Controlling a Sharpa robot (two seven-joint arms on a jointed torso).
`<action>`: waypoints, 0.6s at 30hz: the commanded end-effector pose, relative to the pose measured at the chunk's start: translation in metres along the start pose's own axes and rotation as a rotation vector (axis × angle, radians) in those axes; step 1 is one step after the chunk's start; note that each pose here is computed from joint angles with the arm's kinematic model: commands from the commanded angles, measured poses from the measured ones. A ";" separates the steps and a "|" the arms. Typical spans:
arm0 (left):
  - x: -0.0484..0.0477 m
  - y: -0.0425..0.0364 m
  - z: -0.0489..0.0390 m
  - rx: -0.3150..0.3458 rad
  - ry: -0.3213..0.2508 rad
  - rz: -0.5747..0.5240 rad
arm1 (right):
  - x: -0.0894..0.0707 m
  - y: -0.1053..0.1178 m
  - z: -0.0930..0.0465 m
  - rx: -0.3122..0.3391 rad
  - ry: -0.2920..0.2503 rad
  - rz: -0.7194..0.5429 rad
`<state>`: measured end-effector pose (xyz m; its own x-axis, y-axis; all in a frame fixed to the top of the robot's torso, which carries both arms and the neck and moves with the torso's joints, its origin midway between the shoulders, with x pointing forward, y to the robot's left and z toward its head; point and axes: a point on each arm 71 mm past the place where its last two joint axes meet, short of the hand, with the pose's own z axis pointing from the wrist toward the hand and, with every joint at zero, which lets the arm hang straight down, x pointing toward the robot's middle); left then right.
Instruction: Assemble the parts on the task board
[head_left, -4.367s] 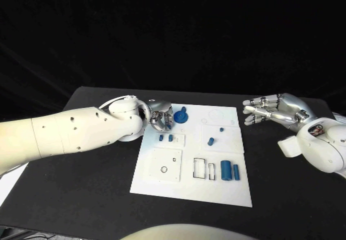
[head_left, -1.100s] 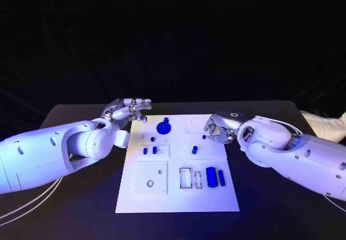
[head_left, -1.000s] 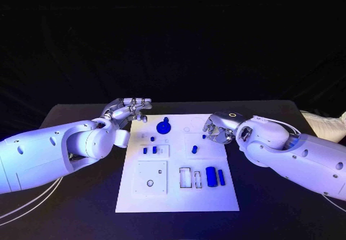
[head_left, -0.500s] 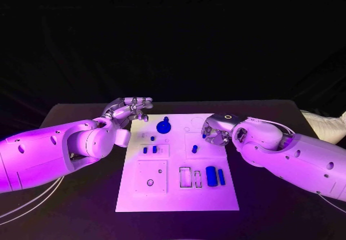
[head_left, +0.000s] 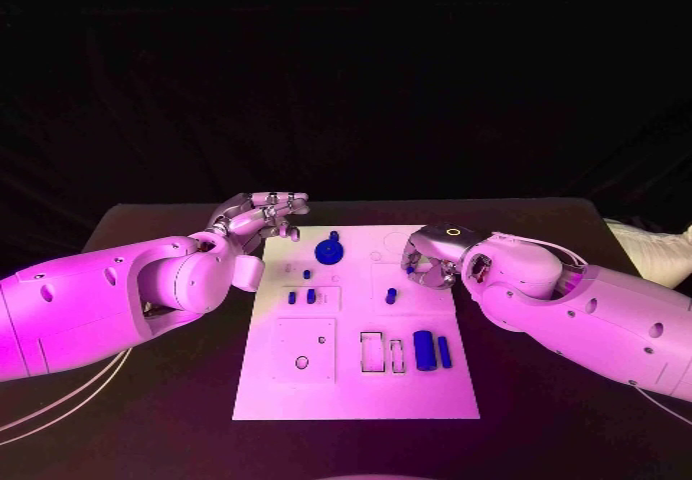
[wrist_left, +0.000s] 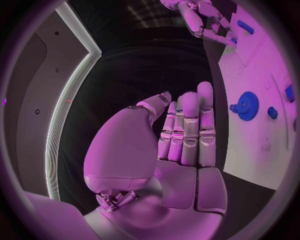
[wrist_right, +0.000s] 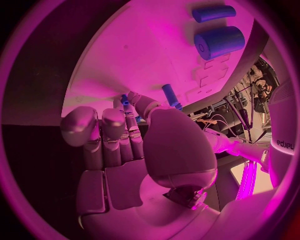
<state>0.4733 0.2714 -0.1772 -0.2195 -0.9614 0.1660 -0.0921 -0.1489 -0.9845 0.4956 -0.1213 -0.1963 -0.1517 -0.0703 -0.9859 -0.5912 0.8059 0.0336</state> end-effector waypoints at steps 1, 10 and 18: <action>0.0033 0.0003 0.0003 -0.003 0.022 -0.012 | 0.006 0.004 0.000 -0.019 0.031 -0.019; 0.0044 0.0009 0.0003 -0.011 0.028 -0.004 | 0.008 0.004 0.000 0.000 0.024 -0.051; 0.0053 0.0015 0.0002 -0.019 0.036 0.000 | 0.006 0.004 0.000 0.014 -0.014 -0.068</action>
<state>0.4730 0.2699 -0.1782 -0.2253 -0.9602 0.1653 -0.1077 -0.1441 -0.9837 0.4925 -0.1164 -0.1981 -0.1186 -0.0937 -0.9885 -0.6002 0.7998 -0.0038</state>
